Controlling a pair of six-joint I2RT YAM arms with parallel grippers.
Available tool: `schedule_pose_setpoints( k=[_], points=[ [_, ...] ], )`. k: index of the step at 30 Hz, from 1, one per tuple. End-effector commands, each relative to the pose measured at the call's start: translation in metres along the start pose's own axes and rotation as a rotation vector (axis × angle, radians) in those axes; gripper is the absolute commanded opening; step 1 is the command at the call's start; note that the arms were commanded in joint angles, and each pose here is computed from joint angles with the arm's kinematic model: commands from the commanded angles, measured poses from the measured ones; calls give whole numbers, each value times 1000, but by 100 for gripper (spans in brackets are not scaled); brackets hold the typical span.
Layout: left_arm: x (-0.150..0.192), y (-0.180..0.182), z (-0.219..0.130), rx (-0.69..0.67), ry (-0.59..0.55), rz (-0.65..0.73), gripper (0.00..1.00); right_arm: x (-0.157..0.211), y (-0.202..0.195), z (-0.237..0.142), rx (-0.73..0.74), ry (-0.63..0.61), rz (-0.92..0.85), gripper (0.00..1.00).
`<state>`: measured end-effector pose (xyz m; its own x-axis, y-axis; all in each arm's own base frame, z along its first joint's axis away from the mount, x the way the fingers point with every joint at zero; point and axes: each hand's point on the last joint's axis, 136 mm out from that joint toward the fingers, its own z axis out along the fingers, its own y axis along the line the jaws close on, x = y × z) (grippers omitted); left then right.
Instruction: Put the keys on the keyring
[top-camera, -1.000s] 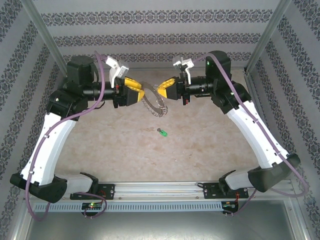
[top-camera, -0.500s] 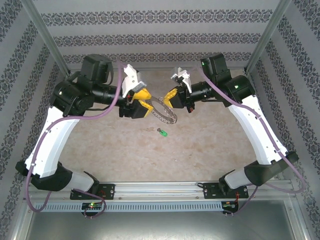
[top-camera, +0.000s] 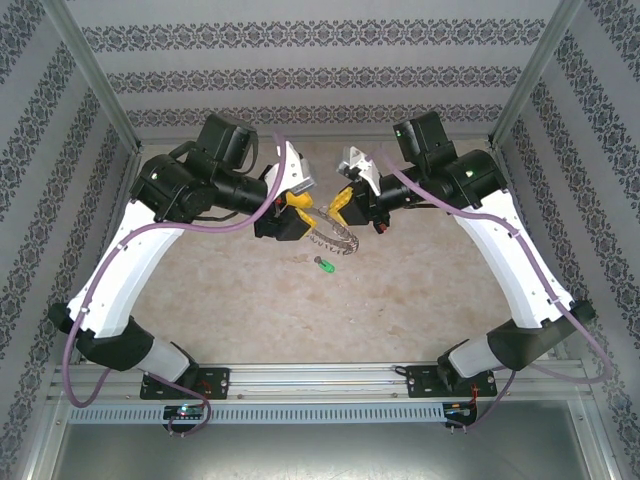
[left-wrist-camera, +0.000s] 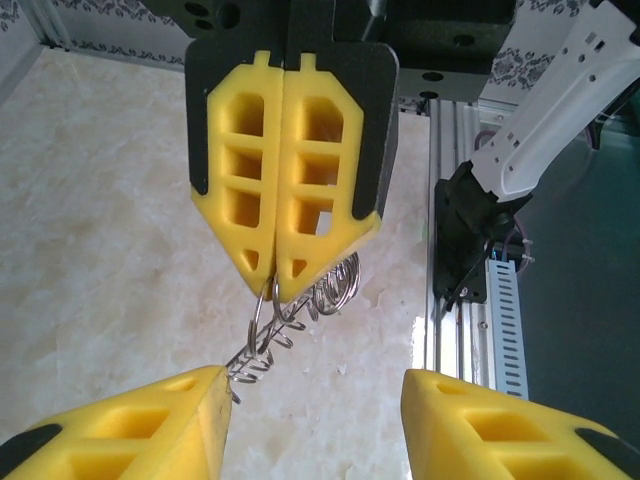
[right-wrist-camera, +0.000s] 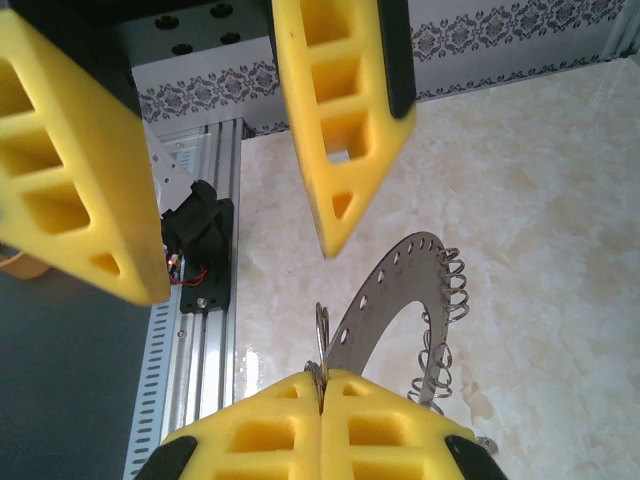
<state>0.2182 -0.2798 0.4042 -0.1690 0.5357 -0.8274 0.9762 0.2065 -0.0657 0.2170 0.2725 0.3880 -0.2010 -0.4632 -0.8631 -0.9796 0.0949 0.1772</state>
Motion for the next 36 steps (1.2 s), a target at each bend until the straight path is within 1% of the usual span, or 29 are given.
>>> schedule_pose_setpoints(
  k=[1, 13, 19, 23, 24, 28, 34, 36],
  points=[
    [-3, 6, 3, -34, 4, 44, 45, -9, 6, -2, -12, -15, -52, 0],
    [-4, 14, 11, -56, -5, 45, 40, -9, 12, 0, -25, -14, -60, 0],
    [-4, 12, 15, -30, -13, 34, 32, -12, 13, -1, -26, -19, -66, 0],
    [-3, 11, 17, -16, -12, 31, 31, -12, 14, 1, -30, -21, -66, 0],
    [-3, 11, 17, -14, -12, 28, 30, -13, 14, 1, -32, -23, -68, 0],
    [-3, 10, 17, -13, -10, 27, 20, -13, 14, 1, -32, -26, -69, 0],
    [1, 9, 18, -8, 0, 22, 9, -16, 14, 0, -30, -33, -75, 0],
    [2, 8, 18, -8, 2, 21, 7, -17, 13, 0, -30, -35, -77, 0]
  ],
)
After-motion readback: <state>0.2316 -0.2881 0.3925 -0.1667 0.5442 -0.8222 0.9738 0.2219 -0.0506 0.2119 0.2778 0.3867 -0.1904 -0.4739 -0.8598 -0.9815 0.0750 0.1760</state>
